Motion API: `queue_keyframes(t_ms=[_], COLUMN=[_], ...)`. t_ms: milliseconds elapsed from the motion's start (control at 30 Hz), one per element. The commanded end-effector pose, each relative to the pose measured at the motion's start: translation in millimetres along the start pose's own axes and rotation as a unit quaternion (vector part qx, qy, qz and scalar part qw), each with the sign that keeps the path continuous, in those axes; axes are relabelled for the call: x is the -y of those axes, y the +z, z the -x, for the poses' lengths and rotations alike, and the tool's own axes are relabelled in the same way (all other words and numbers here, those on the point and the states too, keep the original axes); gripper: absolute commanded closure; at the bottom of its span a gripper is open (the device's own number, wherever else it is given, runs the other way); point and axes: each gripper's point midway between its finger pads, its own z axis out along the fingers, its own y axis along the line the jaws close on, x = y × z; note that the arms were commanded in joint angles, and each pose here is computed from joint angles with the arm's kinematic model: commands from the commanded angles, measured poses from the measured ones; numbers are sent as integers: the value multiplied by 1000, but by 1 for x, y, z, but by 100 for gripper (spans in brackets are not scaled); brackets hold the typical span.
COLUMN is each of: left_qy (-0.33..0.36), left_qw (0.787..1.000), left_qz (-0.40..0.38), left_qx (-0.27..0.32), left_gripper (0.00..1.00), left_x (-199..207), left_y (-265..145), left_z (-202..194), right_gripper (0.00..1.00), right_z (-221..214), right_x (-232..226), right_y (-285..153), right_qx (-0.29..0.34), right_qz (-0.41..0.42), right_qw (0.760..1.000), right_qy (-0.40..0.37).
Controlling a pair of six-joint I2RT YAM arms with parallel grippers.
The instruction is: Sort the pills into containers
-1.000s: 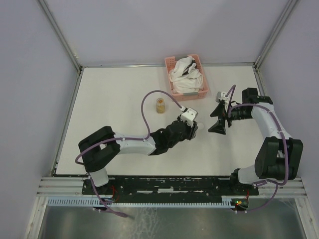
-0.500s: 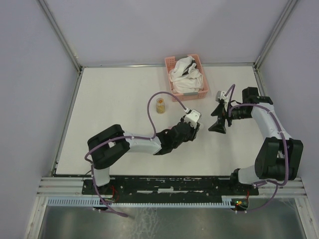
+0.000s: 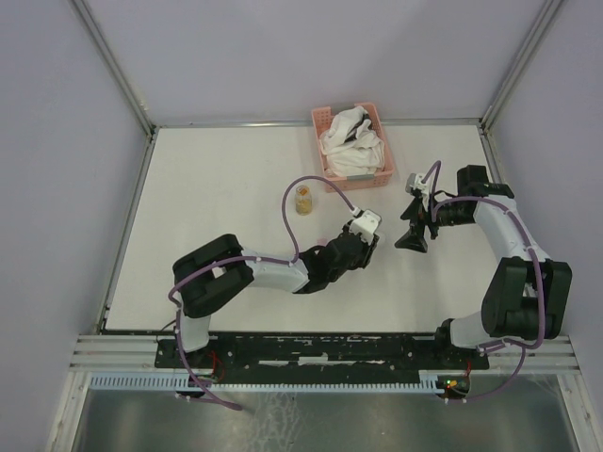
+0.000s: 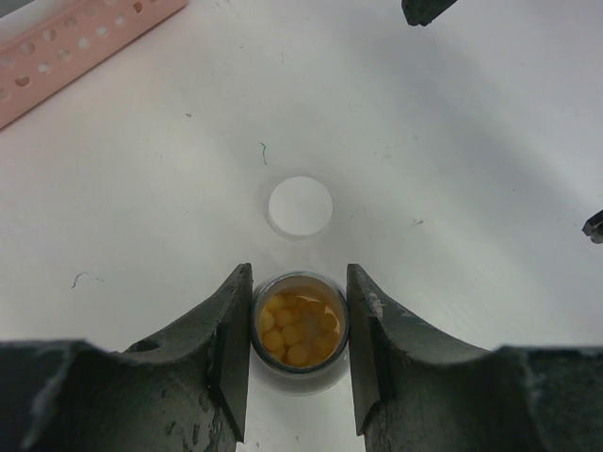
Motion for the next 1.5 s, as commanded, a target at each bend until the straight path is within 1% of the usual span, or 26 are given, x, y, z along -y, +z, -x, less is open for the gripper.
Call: queue_keyframes(t_ms=[0,67,167,300,400,533,567,667,700,733,800,833,900,967,1067,1100,1133,1200,1300,1467], left_qy=[10,7,-1,-15,-22,-27,-25,-20,-21,-25,-35,-36,-37,-32,-34,-36,-36,-29,-20,-14], left_qw=[999,999,999,998,997,994,994,990,988,986,982,981,979,979,979,978,977,977,975,972], left_qz=[7,6,3,-8,-13,-25,-30,-42,-44,-47,-55,-59,-71,-83,-99,-102,-105,-111,-123,-134], left_qx=[34,36,44,60,76,101,106,131,144,156,180,183,190,182,177,179,180,180,185,193], left_gripper=[70,57,45,33,27,23,23,22,19,15,5,0,1,1,1,1,1,1,0,0], left_x=[0,0,0,3,3,2,0,-6,-10,-14,-20,-24,-25,-25,-24,-25,-25,-25,-24,-25], left_y=[1,-1,-6,-15,-24,-43,-49,-76,-84,-94,-111,-119,-129,-134,-141,-144,-147,-150,-154,-163], left_z=[20,23,31,49,64,83,86,95,97,98,97,88,81,71,58,56,52,48,44,37], right_gripper=[0,0,1,0,0,0,0,0,0,0,0,0,1,1,0,0,1,0,0,0], right_z=[3,3,4,3,4,7,9,15,20,17,24,25,17,9,-13,-22,-25,-20,-12,0], right_x=[5,5,4,2,0,-6,-10,-29,-34,-47,-61,-61,-61,-51,-18,-6,-2,-3,-16,-11], right_y=[-2,-2,-2,-2,-3,-2,-2,-1,-3,-3,-7,-3,4,12,24,26,28,31,39,61], right_qx=[2,2,2,2,3,11,20,37,37,33,41,43,31,2,-78,-114,-126,-122,-118,-122], right_qz=[-8,-8,-4,3,7,20,29,74,94,131,197,207,221,202,132,105,94,101,140,106], right_qw=[1000,1000,1000,1000,1000,999,998,996,994,990,976,974,968,969,969,965,961,957,954,958], right_qy=[-9,-8,-8,-9,-13,-35,-42,-25,-33,-39,-85,-82,-118,-144,-194,-213,-229,-241,-238,-239])
